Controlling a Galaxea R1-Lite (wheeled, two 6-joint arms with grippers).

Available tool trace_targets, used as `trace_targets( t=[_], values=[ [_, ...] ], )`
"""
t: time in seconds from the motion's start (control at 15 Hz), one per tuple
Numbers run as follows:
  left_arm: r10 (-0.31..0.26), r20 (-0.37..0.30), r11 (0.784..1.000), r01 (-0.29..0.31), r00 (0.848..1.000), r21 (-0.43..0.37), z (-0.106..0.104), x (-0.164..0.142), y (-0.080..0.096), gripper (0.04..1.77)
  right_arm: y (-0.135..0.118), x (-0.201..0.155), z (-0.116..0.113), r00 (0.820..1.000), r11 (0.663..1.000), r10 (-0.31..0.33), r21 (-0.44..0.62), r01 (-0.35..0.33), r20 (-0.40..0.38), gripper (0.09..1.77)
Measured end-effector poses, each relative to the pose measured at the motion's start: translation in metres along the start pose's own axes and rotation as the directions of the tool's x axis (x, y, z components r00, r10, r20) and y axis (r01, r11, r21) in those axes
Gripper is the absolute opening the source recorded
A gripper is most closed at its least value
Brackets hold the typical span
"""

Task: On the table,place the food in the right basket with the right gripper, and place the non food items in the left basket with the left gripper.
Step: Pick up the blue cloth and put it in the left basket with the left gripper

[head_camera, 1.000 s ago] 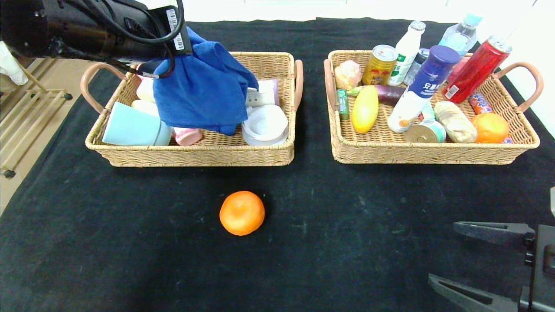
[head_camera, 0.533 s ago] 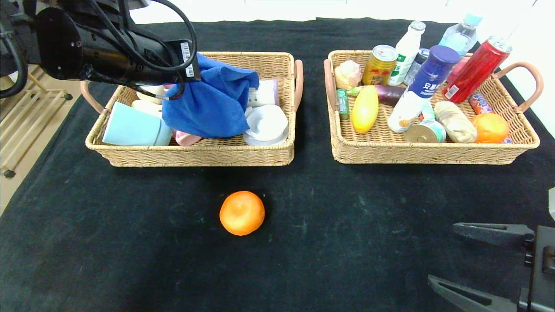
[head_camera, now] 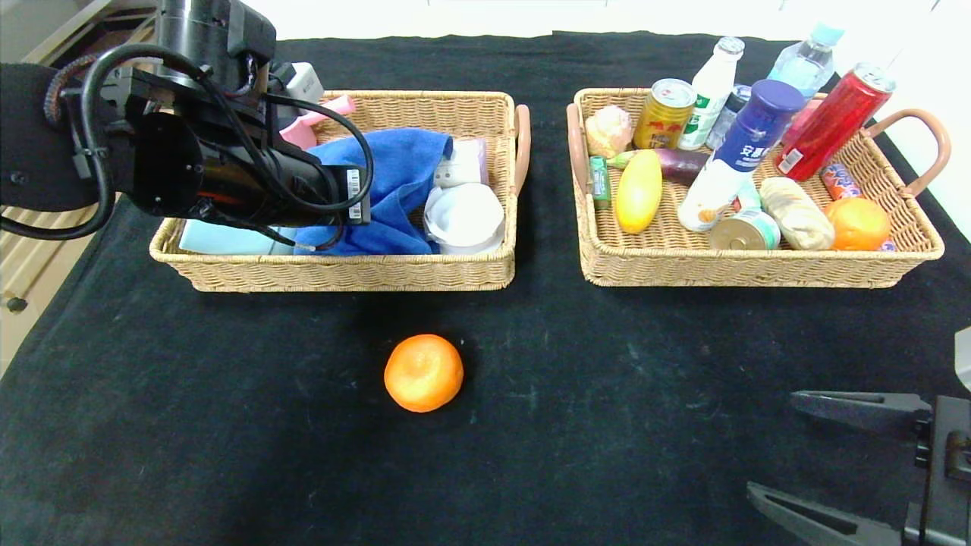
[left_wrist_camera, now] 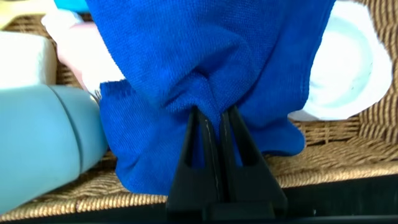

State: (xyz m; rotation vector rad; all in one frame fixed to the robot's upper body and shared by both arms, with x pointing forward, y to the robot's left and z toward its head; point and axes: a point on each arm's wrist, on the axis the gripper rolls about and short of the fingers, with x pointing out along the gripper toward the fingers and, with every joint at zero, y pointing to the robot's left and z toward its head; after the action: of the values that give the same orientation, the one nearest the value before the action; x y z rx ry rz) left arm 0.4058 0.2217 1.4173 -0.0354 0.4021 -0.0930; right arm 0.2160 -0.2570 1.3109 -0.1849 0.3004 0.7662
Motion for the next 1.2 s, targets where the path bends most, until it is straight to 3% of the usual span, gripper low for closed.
trace_targets(
  t=[0.27, 0.67, 0.93, 1.2],
  values=[
    [-0.004, -0.042, 1.0, 0.005, 0.999, 0.017, -0.012, 0.003, -0.003, 0.13, 0.0, 0.0, 0.0, 1.0, 1.0, 0.001, 0.0, -0.001, -0.002, 1.71],
    [-0.005, -0.043, 1.0, 0.006, 0.999, 0.018, -0.012, 0.001, -0.003, 0.95, 0.0, 0.001, -0.001, 1.0, 1.0, 0.002, -0.001, -0.002, -0.003, 1.71],
    [-0.008, -0.042, 1.0, 0.009, 0.999, 0.019, -0.012, -0.004, -0.003, 1.26, 0.0, 0.001, -0.001, 1.0, 1.0, 0.002, 0.0, -0.003, -0.003, 1.71],
    [-0.01, -0.036, 1.0, 0.011, 0.999, 0.022, -0.007, -0.018, -0.002, 1.44, 0.0, 0.0, 0.0, 1.0, 1.0, 0.002, 0.0, -0.002, -0.002, 1.71]
  ],
)
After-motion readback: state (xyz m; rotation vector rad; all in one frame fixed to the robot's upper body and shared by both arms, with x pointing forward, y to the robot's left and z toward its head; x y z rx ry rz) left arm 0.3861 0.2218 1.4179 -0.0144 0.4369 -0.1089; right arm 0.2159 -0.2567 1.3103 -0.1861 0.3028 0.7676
